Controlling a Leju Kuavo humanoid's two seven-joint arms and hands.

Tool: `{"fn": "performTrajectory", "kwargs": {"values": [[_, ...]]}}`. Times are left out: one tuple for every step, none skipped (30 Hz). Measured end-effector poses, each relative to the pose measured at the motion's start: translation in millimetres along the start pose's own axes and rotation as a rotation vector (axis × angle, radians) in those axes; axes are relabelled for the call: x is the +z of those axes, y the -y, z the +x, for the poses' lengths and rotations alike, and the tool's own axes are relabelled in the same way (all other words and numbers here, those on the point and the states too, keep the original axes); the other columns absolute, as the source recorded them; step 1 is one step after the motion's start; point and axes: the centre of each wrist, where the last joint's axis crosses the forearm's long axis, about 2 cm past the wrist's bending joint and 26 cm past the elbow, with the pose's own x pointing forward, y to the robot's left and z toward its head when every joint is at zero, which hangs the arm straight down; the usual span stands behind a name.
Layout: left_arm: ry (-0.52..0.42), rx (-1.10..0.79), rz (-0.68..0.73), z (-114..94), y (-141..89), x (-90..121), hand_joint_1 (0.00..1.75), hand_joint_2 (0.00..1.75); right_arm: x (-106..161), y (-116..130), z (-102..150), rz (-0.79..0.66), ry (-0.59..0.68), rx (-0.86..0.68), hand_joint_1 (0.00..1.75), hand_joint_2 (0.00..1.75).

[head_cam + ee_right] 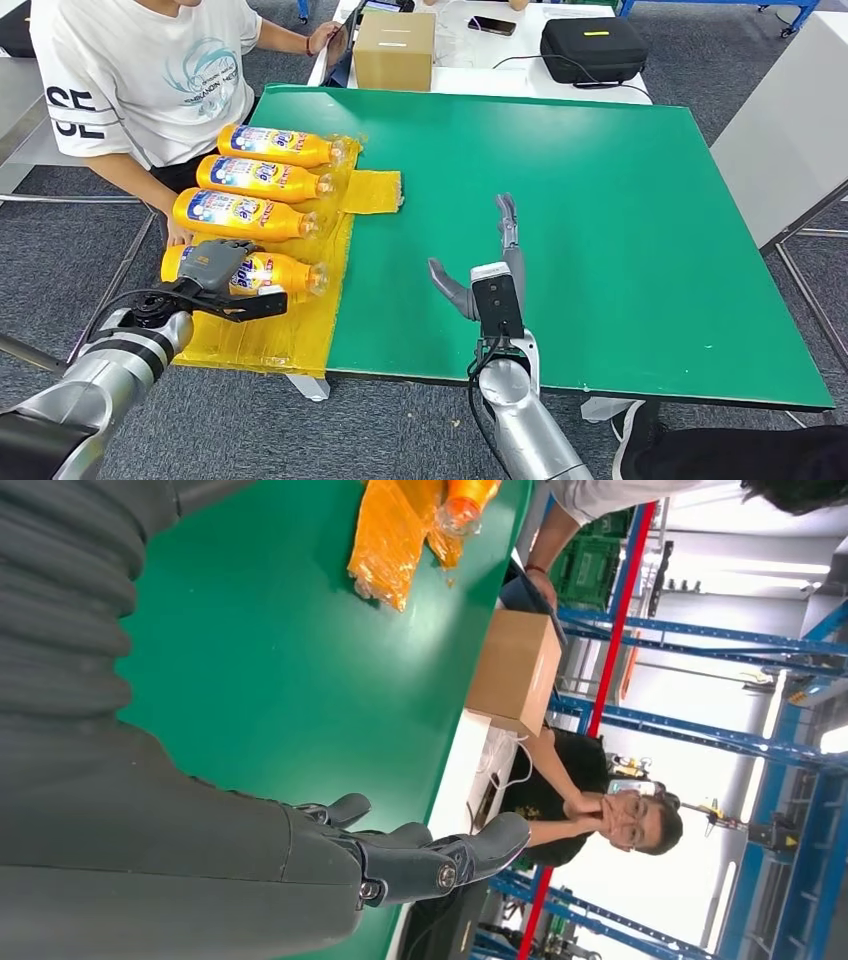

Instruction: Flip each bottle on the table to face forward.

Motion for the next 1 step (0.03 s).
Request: {"fn": "performTrajectory", "kwargs": {"values": [[0.001,-0.005,-0.002,-0.5,-0.3,0.0,0.06,1.75,-0.2,-0.1,-0.1,0.002,0.0,-0.001,0.0,1.75]]}}
